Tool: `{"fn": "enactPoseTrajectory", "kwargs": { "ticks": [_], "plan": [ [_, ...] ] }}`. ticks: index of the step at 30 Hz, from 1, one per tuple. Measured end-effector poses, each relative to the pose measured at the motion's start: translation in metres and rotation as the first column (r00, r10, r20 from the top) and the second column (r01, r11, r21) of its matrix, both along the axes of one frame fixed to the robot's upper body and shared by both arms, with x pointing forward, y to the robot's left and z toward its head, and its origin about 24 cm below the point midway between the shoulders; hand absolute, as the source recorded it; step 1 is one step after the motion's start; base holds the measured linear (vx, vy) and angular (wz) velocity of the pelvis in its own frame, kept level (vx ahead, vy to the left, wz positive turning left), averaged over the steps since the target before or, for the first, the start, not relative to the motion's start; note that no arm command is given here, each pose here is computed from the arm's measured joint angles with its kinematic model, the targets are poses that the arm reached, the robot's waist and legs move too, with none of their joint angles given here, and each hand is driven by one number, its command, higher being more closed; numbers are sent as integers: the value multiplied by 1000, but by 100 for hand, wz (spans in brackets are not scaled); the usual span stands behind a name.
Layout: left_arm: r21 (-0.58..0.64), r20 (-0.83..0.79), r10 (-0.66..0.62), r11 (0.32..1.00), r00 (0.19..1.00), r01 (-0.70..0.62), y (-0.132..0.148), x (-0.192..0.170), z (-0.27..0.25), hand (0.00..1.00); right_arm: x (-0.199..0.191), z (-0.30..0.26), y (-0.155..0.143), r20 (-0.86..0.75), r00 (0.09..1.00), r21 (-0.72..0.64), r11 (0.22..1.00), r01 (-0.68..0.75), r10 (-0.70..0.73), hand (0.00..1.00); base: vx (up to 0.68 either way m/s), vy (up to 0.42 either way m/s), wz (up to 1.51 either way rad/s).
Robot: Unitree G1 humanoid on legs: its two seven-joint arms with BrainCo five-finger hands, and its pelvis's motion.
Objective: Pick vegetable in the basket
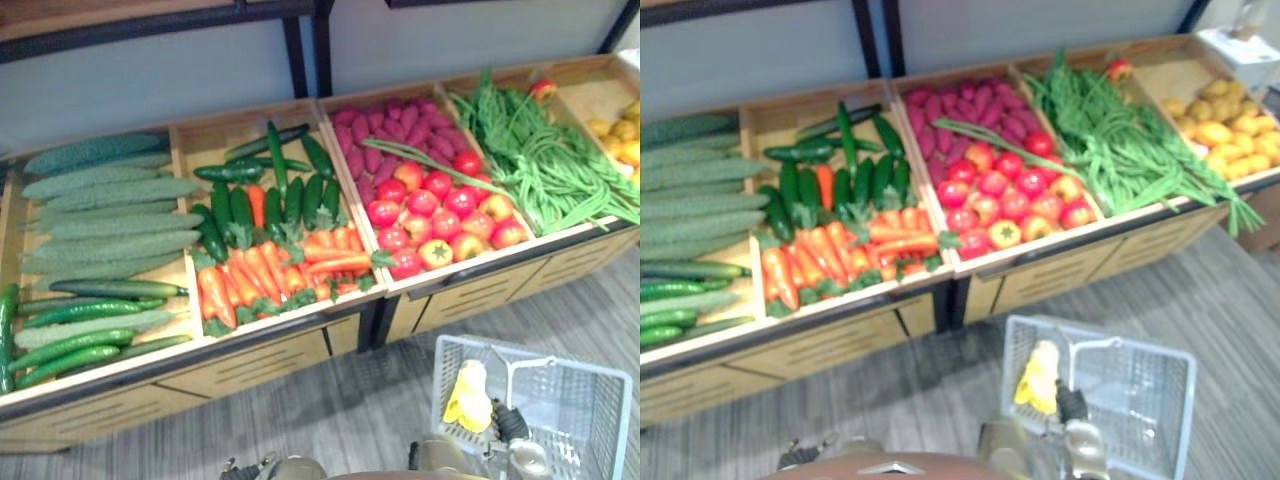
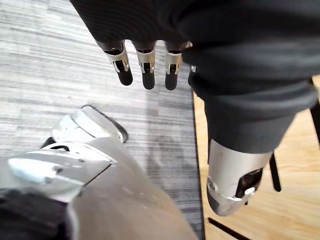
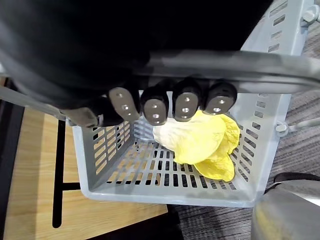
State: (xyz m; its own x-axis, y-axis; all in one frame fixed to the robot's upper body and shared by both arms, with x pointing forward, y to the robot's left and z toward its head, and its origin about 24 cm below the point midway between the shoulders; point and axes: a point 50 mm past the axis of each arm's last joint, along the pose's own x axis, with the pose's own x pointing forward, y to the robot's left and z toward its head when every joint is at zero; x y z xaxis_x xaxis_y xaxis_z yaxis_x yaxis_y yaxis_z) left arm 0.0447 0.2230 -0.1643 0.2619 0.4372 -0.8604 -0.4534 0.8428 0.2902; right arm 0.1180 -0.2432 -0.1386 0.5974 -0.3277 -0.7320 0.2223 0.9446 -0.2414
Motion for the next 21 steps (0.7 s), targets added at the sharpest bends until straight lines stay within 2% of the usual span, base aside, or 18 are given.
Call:
{"fn": "enactPoseTrajectory", "kwargs": {
  "ticks": [5,8,16,19,21],
  "plan": [
    [0,12,41,999,999,-41,3,-1,1,0,-7,-7,9,-45,999,42,999,4,-2,100,146,-312,69],
    [15,8,23,1000,1000,-24,7,0,2,0,-20,-11,6,-95,995,36,999,35,-31,100,92,-208,96],
    [24,-7,25,999,1000,-25,8,-3,1,0,-40,-17,1,-174,983,31,997,67,-61,100,26,-14,21],
    [34,0,48,998,999,-48,10,-1,2,0,-58,-19,-1,-208,971,28,991,129,-120,100,26,67,8],
    [121,44,103,987,994,-108,21,12,9,0,-62,-20,-2,-213,966,24,988,155,-146,100,17,88,-16]
  ]
}}
